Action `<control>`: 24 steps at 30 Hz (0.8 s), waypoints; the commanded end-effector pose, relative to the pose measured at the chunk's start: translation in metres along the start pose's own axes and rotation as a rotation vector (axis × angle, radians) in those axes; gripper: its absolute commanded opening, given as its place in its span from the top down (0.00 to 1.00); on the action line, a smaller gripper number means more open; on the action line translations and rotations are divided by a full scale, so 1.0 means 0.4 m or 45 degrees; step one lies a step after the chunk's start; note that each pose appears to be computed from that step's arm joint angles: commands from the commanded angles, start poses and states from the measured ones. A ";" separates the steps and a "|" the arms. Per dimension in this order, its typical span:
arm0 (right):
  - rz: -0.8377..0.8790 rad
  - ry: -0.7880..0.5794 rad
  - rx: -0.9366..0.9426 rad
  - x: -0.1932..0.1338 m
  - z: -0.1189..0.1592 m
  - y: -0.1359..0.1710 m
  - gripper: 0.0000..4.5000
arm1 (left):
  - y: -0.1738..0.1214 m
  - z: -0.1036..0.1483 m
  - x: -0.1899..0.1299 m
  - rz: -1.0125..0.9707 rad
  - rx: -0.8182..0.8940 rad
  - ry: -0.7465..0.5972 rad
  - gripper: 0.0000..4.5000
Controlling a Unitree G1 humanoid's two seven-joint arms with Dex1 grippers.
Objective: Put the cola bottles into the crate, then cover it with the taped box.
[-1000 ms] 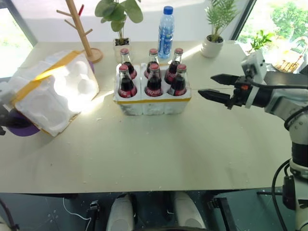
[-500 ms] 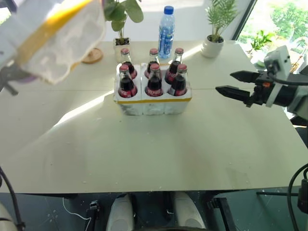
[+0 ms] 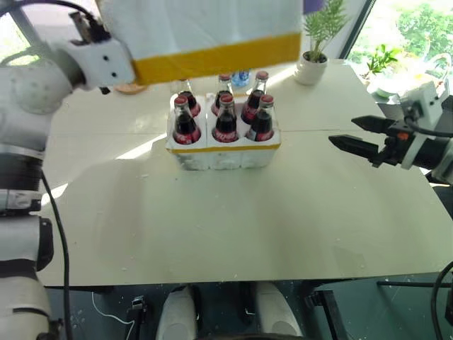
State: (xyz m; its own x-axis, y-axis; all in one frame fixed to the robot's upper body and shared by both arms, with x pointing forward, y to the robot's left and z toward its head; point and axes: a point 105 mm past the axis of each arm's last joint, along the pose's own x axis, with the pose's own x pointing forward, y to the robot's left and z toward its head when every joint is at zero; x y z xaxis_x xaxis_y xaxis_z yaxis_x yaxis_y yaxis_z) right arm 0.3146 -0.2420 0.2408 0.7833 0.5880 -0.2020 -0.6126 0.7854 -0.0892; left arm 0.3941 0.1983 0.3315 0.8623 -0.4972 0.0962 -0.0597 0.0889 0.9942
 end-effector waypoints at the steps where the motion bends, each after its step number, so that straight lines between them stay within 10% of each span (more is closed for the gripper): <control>1: 0.012 -0.083 -0.078 -0.019 0.049 0.023 0.00 | -0.004 0.016 0.001 0.011 0.093 -0.028 0.94; 24: 0.094 -0.127 -0.048 0.038 0.060 0.074 0.00 | -0.071 0.045 0.002 -0.031 0.432 0.075 0.94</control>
State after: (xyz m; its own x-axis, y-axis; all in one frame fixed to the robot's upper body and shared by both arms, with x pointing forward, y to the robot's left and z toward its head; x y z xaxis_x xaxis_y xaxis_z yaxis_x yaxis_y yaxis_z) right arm 0.3141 -0.2122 0.2446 0.7511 0.6432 -0.1491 -0.6571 0.7502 -0.0736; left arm 0.3940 0.1815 0.2948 0.9025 -0.4278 0.0504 -0.1490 -0.2001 0.9684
